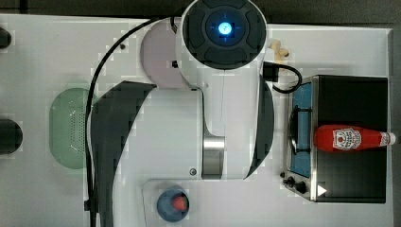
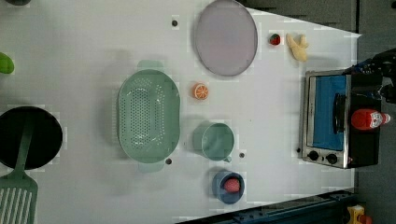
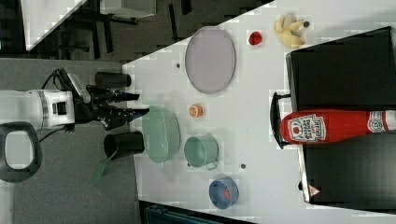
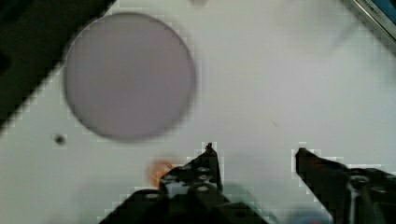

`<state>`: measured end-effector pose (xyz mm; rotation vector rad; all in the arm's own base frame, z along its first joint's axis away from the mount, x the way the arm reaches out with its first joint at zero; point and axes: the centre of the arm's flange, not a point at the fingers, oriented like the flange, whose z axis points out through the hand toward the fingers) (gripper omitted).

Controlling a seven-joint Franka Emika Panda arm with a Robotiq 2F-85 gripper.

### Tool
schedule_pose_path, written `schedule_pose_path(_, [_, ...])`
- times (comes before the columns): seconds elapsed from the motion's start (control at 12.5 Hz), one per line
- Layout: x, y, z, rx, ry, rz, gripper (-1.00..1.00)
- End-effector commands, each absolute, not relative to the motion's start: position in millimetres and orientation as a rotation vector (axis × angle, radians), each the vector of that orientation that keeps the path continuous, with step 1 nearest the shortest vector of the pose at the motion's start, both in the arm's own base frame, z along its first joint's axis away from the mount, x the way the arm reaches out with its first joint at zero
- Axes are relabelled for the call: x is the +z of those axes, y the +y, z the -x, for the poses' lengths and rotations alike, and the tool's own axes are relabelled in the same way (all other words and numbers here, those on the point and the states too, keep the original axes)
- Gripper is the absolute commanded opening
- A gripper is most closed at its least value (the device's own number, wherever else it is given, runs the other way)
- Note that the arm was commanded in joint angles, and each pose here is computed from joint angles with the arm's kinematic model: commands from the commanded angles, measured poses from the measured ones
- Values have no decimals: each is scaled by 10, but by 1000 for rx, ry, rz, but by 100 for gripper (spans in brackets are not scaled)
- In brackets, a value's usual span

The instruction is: Pick Ketchup from oven and place it on table.

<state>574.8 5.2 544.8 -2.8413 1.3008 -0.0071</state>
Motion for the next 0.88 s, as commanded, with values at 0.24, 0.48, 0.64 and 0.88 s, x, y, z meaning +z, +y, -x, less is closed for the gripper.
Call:
schedule_pose_path(0.24, [6283,-533,-4643,30,1349,2819,100])
schedule_pose_path(0.48, [6057,-1309,-4701,53,1541,2697,100])
schedule_pose_path(0.64, [5834,-1805,-4722,72,1664,2620,100])
schedule_pose_path(0.88, [5557,-2616,-4761,-72,1851,2487,100])
